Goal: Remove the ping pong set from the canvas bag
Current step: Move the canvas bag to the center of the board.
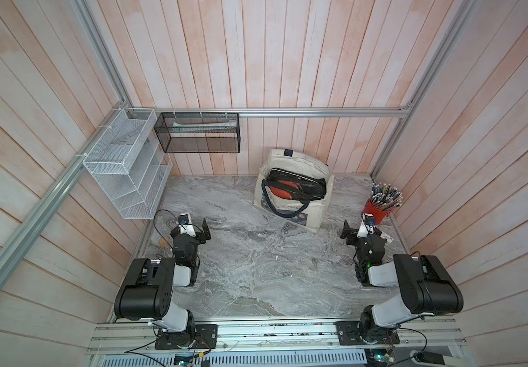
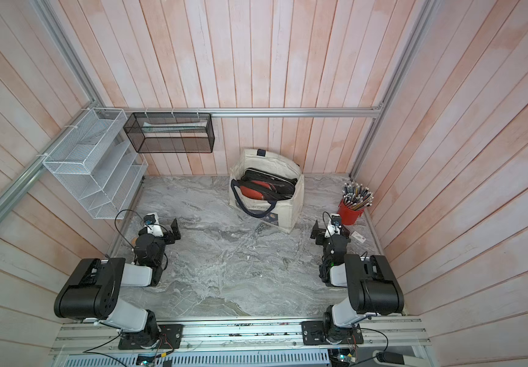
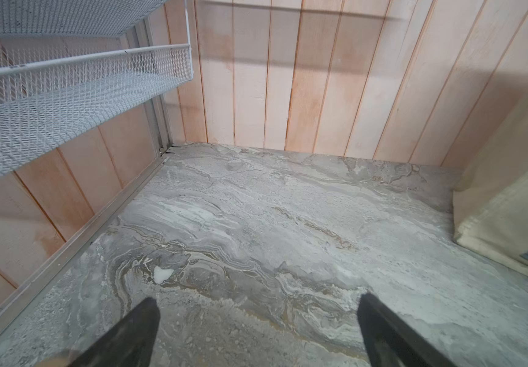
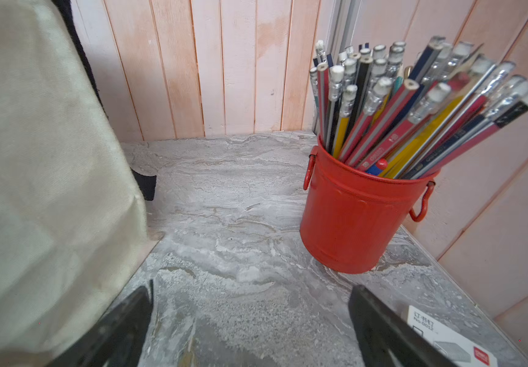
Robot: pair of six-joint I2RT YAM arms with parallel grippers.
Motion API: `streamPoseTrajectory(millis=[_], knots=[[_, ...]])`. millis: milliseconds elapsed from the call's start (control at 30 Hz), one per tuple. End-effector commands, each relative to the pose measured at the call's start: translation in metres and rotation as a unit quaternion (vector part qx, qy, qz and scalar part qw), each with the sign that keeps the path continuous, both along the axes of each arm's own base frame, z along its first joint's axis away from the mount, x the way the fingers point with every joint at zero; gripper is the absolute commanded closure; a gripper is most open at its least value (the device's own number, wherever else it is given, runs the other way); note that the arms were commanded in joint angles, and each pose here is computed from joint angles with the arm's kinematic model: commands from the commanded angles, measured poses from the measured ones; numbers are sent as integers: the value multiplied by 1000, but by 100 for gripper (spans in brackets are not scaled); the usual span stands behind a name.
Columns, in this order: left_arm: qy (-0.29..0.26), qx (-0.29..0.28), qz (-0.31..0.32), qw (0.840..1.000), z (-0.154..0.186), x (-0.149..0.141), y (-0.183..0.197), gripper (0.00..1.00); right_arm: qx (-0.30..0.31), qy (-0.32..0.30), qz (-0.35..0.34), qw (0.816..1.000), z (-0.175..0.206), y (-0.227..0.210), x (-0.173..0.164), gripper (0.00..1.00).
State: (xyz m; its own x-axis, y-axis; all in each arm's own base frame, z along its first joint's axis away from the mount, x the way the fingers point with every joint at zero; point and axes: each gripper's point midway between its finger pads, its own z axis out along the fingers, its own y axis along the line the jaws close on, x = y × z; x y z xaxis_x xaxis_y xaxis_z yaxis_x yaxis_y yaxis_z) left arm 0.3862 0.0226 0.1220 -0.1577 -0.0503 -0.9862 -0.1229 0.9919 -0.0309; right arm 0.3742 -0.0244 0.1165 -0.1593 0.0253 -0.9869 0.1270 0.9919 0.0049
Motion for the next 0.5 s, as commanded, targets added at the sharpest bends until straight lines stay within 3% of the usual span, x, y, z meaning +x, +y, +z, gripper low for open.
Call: streamPoseTrajectory(millis=[0, 467], knots=[[-12, 1, -3, 1000, 6, 0, -2, 0, 2, -11, 0, 1000, 9, 0, 3, 2], [-12, 1, -3, 1000, 6, 0, -2, 0, 3, -10, 1, 1000, 8, 0, 4, 2]])
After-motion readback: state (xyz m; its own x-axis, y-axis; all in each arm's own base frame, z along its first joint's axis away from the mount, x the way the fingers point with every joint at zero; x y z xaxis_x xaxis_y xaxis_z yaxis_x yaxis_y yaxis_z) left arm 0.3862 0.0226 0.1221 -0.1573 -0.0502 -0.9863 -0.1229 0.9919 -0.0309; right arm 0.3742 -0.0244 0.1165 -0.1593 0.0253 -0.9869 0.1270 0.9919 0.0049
